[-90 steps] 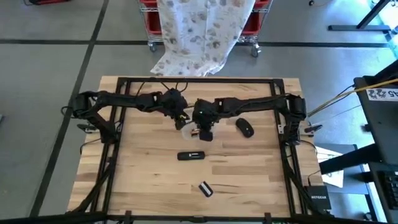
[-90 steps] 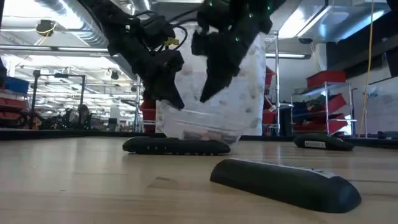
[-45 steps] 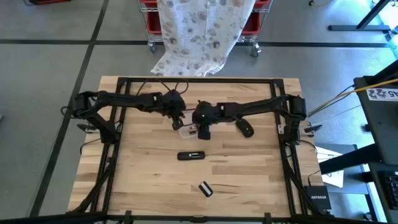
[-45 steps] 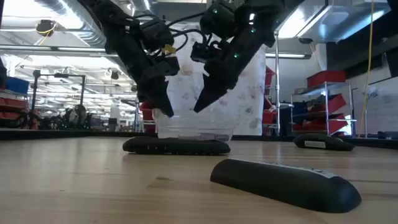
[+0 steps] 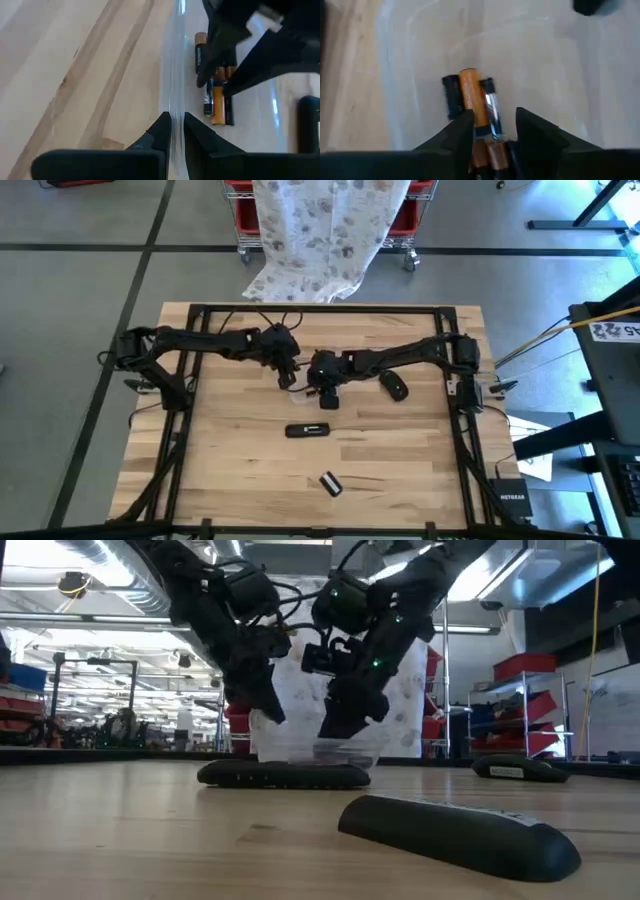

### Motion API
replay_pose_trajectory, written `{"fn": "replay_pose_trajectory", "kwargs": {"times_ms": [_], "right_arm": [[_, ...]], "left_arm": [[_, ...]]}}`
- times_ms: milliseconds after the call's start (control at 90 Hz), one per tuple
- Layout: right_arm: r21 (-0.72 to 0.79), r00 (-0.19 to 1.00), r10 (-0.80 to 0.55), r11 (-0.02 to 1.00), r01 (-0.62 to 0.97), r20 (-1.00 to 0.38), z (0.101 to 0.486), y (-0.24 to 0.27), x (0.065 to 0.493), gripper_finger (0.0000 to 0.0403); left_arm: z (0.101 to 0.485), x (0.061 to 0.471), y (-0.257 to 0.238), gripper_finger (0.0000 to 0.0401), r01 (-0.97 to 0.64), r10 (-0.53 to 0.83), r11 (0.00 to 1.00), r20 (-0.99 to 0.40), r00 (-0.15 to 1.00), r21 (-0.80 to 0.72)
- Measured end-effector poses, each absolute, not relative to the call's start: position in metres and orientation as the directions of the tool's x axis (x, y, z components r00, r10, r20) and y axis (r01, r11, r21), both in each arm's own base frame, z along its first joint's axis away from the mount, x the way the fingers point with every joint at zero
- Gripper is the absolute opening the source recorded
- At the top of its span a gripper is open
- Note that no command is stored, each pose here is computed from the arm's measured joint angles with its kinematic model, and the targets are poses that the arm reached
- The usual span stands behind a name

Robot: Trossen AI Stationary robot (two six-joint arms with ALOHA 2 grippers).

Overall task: Insert battery
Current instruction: Insert the silver battery into the remote

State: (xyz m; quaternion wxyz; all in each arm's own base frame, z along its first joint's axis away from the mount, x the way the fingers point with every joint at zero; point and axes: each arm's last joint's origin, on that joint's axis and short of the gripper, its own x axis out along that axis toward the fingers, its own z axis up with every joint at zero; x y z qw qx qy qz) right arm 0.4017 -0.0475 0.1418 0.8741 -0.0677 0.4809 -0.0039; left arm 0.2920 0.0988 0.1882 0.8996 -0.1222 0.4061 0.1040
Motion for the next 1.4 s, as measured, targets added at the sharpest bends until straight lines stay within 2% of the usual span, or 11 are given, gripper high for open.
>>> {"fn": "replay_pose_trajectory", "kwargs": {"times_ms": [233,600,711,933,1033,1167,1400], "right_arm": [[-0.12,0.51,-0.074,0.991,-0.057,-0.857,0.131,-0.047,0.403,0.0095],[-0.035,0.502,-0.007,0.998,-0.047,-0.865,0.135,-0.046,0.406,0.0021],[-0.014,0.49,-0.026,0.999,0.028,-0.871,0.14,-0.047,0.409,0.0035],[-0.03,0.478,-0.051,0.998,0.053,-0.877,0.143,-0.048,0.41,0.015],[-0.001,0.481,-0.048,0.995,0.097,-0.876,0.143,-0.048,0.41,0.0177],[0.018,0.482,-0.049,0.991,0.133,-0.875,0.144,-0.048,0.411,0.0168],[0.033,0.487,-0.034,0.991,0.128,-0.873,0.141,-0.049,0.412,0.0095]], "left_arm": [[0.189,0.295,0.092,0.0012,-0.255,0.056,0.954,-0.746,0.664,-0.155],[0.189,0.295,0.091,0.0012,-0.235,0.039,0.958,-0.743,0.668,-0.161],[0.189,0.295,0.093,0.0012,-0.234,0.038,0.958,-0.739,0.672,-0.164],[0.19,0.295,0.093,0.0012,-0.236,0.04,0.958,-0.736,0.675,-0.164],[0.19,0.295,0.093,0.0012,-0.236,0.04,0.958,-0.737,0.675,-0.164],[0.19,0.295,0.093,0.0012,-0.237,0.039,0.958,-0.739,0.672,-0.164],[0.189,0.294,0.093,0.0012,-0.236,0.036,0.958,-0.745,0.666,-0.164]]}}
